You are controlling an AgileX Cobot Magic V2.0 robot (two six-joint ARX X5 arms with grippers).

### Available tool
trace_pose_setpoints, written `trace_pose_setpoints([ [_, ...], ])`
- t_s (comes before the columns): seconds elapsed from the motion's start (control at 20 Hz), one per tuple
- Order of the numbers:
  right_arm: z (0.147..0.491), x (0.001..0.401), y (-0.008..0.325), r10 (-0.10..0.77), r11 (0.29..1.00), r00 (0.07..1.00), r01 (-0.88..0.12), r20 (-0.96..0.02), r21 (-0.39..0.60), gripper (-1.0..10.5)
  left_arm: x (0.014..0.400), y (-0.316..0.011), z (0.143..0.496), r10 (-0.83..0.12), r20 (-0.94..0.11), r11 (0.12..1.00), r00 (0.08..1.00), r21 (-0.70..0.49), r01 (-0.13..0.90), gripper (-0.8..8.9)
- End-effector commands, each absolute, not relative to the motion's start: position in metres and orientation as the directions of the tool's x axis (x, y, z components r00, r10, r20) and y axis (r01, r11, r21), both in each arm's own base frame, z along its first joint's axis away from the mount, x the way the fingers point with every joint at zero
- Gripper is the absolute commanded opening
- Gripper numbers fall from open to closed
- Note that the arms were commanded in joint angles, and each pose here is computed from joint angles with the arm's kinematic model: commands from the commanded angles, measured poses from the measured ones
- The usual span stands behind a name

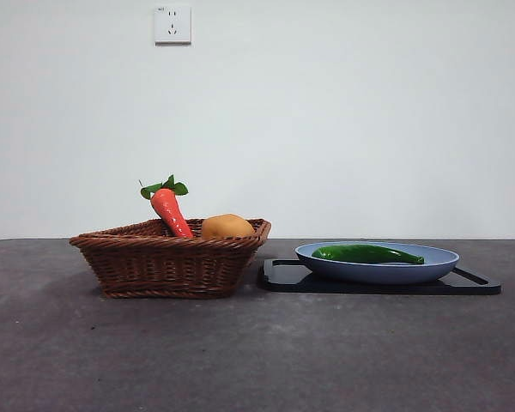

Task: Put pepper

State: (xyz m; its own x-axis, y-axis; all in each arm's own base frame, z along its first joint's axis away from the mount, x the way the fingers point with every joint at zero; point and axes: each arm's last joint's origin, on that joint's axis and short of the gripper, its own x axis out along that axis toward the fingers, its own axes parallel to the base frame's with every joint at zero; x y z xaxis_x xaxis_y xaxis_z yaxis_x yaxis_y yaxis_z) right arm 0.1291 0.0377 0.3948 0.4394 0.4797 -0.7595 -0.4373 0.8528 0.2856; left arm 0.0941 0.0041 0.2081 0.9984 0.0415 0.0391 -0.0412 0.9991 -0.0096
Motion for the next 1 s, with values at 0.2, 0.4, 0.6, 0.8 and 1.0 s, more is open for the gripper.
trace_pose_setpoints([
  [0.2,0.398,0.13,0.038,0.48,0.853,0.446,-0.437,-0.755,0.284,0.1,0.097,0.005,0.174,0.048,-0.002,0.997,0.999,-0.052,-0.048,0.08],
  [0.4,0.398,0.13,0.038,0.48,0.853,0.446,-0.437,-0.755,0.284,0.1,0.098,0.005,0.159,0.048,-0.067,0.997,0.997,-0.056,-0.051,0.08],
  [0.6,0.398,0.13,0.038,0.48,0.853,0.446,-0.438,-0.756,0.284,0.1,0.097,0.005,0.155,0.047,-0.105,0.997,0.993,-0.055,-0.053,0.08],
  [0.8,0.398,0.13,0.038,0.48,0.853,0.446,-0.437,-0.755,0.284,0.1,0.097,0.004,0.153,0.042,-0.125,0.997,0.991,-0.056,-0.05,0.08],
  [1.0,0.398,0.13,0.038,0.48,0.853,0.446,-0.437,-0.756,0.284,0.1,0.097,0.004,0.153,0.042,-0.125,0.997,0.991,-0.056,-0.049,0.08],
])
